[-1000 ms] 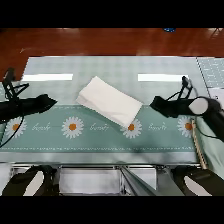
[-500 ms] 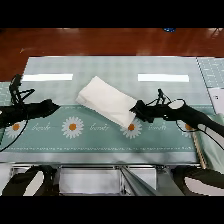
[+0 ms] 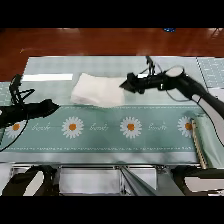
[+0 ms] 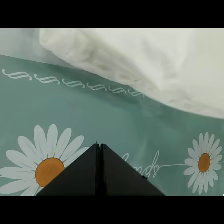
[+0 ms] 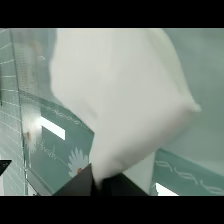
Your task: Fold the shirts.
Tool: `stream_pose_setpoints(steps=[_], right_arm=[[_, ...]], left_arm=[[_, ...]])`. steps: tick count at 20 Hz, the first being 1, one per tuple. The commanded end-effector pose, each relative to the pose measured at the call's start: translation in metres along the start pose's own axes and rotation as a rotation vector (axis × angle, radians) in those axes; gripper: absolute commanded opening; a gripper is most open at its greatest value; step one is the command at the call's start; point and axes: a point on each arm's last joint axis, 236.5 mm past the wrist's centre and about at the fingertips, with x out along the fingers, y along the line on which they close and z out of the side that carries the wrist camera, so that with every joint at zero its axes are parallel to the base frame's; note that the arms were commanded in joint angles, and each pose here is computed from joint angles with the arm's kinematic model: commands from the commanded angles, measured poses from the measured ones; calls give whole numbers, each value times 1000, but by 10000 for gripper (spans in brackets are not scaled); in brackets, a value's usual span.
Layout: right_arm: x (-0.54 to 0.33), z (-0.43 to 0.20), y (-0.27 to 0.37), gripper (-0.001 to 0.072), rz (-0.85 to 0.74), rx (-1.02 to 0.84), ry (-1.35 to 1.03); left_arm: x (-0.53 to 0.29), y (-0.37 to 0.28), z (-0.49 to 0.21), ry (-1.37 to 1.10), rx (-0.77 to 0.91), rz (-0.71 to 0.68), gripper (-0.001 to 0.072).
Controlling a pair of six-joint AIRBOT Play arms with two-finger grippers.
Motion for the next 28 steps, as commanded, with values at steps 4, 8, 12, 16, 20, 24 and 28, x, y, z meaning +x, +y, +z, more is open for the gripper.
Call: stream_pose_setpoints(steps=[4, 8, 12, 16, 20, 24, 28], right_arm=[[-126, 89, 71, 26, -171, -213, -132], [-236, 110, 76, 26, -244, -180, -271], [-358, 95, 33, 27, -440, -20, -444], [-442, 35, -8, 25, -633, 182, -488], [-496, -23, -33, 25, -790, 348, -564], [-524, -121, -91, 25, -996, 610, -571], [-533, -237, -143, 26, -1181, 955, -486]], left_arm=[[0, 0, -1, 3, 0, 0, 23], [0, 0, -1, 4, -1, -1, 23], [-1, -12, -7, 32, -50, -47, 23], [-1, -13, -7, 34, -55, -53, 23], [-1, -18, -6, 30, -69, -75, 23], [-1, -19, -6, 30, -70, -77, 23], [-1, -18, -5, 24, -70, -76, 23]])
